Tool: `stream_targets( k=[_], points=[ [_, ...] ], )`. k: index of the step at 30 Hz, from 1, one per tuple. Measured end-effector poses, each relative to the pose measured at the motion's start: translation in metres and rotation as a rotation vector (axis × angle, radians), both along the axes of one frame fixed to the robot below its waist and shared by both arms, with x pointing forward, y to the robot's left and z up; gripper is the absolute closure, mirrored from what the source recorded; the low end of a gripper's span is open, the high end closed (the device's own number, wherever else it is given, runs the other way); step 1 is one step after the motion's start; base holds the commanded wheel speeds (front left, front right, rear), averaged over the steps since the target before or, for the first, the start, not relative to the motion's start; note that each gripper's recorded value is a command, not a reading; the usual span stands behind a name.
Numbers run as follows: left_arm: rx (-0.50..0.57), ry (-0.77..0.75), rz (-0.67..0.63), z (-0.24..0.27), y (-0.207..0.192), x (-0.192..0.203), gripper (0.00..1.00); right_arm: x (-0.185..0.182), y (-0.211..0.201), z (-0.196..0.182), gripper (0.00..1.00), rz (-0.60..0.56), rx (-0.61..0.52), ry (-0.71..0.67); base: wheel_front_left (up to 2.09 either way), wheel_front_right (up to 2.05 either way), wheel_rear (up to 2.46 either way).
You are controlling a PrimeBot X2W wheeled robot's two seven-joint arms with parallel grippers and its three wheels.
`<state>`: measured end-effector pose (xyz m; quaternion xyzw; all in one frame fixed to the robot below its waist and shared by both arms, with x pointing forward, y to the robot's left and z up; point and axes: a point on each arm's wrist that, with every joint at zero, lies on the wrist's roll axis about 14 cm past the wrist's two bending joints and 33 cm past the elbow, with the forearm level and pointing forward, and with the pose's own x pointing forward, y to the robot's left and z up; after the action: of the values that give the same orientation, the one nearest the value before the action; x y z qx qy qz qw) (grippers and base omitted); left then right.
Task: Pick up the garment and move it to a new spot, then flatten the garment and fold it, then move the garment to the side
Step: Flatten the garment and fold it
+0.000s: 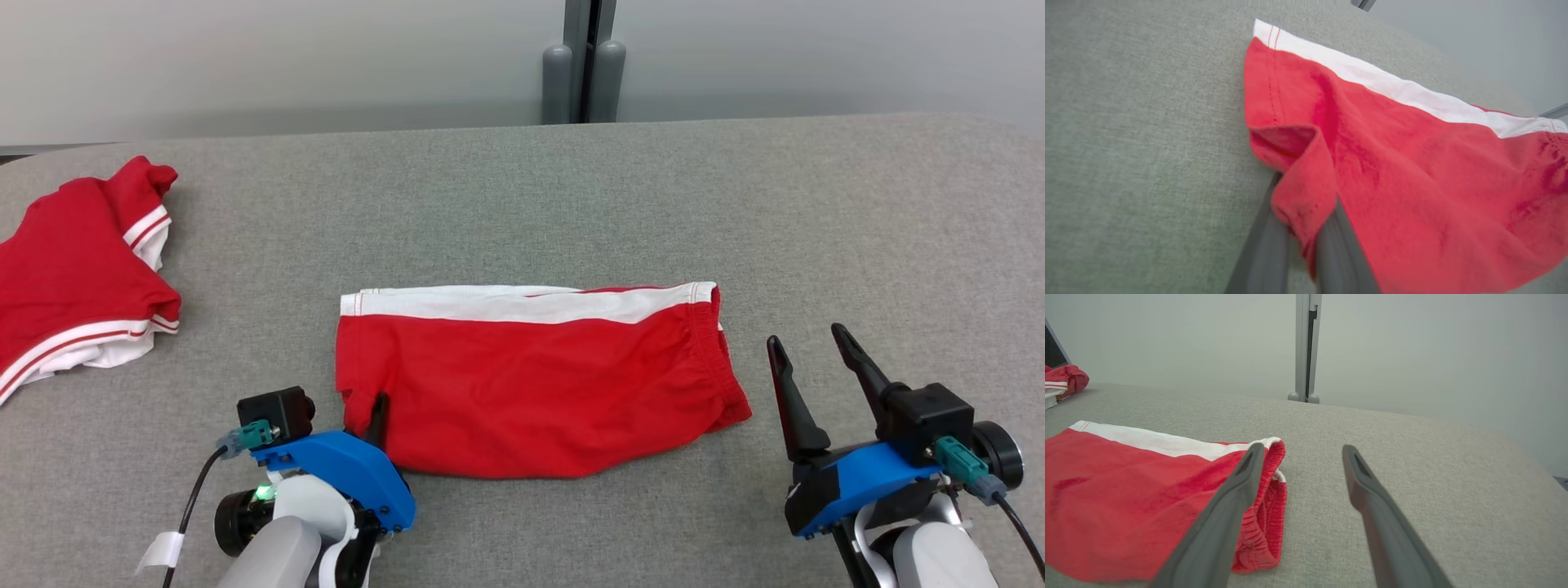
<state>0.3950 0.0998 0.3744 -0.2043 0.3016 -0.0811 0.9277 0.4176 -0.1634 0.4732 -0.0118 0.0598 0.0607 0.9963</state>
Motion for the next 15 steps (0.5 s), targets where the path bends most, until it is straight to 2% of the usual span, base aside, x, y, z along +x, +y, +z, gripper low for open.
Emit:
stream_targets(
  k=[1,5,10,15],
  points=[
    [0.004,-0.011,0.0,0.002,0.0,0.001,0.0,-0.001,-0.001,0.0,0.0,-0.002,0.0,0.002,0.0,0.0,0.0],
    [0.032,-0.088,0.006,0.014,0.002,0.011,0.0,-0.003,-0.006,-0.001,0.0,-0.018,0.001,0.008,0.0,0.0,0.0],
    [0.073,-0.319,0.033,0.059,0.011,0.034,0.0,-0.005,-0.01,0.0,0.0,-0.031,0.001,0.008,0.0,0.0,0.0],
    [0.103,-0.431,0.01,0.082,0.007,0.035,0.0,-0.01,-0.014,0.001,0.0,-0.043,0.002,0.009,0.0,0.0,0.0]
  ],
)
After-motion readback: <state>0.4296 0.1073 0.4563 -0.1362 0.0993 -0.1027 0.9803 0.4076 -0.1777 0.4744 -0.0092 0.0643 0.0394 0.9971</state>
